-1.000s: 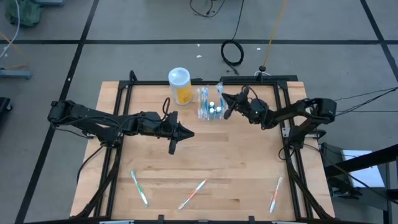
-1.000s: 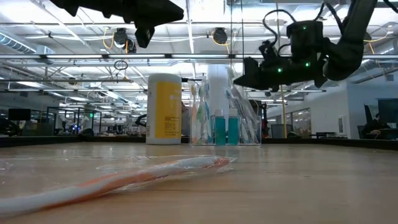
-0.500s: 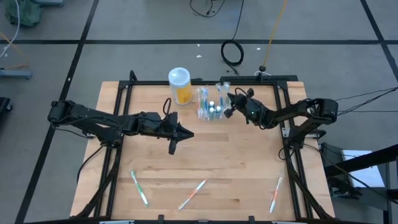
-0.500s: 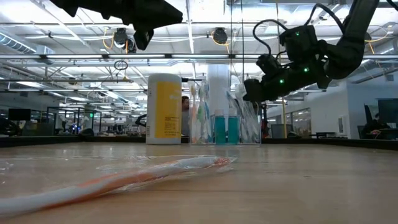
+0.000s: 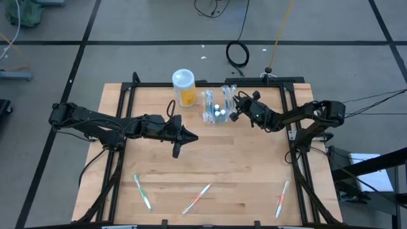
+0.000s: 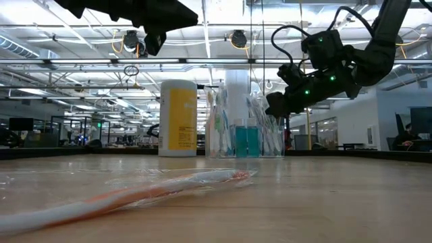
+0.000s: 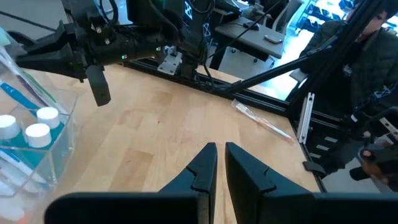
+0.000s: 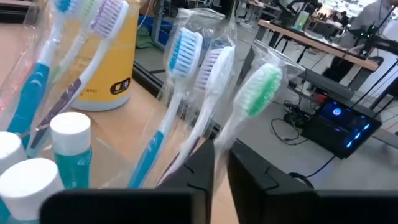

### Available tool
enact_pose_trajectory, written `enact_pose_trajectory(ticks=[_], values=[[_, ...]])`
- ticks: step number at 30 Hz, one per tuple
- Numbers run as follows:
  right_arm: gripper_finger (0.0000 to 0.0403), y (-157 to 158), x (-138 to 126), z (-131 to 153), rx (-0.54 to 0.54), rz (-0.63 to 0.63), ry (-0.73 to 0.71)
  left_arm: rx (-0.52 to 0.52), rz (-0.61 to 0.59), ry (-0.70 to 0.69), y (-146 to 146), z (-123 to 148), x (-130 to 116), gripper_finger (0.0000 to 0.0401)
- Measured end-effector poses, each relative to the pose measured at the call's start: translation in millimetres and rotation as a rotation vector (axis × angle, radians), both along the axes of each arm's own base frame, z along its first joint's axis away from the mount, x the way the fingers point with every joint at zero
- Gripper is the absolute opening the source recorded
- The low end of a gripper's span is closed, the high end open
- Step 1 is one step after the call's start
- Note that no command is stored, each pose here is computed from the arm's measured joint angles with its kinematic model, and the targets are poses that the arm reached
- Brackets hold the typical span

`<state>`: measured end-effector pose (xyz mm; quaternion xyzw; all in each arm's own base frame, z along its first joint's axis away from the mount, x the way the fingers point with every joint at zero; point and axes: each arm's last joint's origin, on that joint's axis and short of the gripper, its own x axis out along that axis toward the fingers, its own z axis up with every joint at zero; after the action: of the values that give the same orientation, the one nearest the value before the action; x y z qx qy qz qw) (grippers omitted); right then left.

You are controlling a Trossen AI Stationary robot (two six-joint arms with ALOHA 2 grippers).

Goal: Pick & Place toothbrushing station
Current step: Put the right green toothbrush into the transparent organizer, then put the green toothbrush into the transparent organizer

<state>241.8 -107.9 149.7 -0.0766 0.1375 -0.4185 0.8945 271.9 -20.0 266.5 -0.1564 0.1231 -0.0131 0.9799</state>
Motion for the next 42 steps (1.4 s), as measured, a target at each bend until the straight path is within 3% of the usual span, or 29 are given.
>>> enact_pose_trajectory(ticks=[13, 24, 28, 31, 39, 42], values=[[0.0127, 7.0, -3.2, 17.6, -0.046, 0.025, -0.014, -0.051, -0.018, 0.004, -7.6, 0.0, -0.7, 0.0033], [0.0125, 40.5, -13.6, 63.5, -0.098, 0.143, -0.147, -0.043, -0.152, 0.035, -41.7, -8.6, -0.2, 0.0033], [0.0123, 53.7, -16.4, 75.2, -0.109, 0.196, -0.204, -0.037, -0.2, 0.111, -55.9, -22.8, 2.0, 0.0033], [0.0123, 61.0, -17.0, 78.8, -0.11, 0.226, -0.222, -0.149, -0.188, 0.256, -62.6, -34.1, -4.0, 0.0033], [0.0117, 69.6, -15.8, 79.9, -0.118, 0.265, -0.222, -0.675, 0.034, 0.796, -75.4, -59.0, -35.8, 0.0033], [0.0114, 72.7, -15.3, 79.9, -0.115, 0.278, -0.224, -0.724, 0.09, 0.972, -88.6, -67.3, -52.0, 0.0033]])
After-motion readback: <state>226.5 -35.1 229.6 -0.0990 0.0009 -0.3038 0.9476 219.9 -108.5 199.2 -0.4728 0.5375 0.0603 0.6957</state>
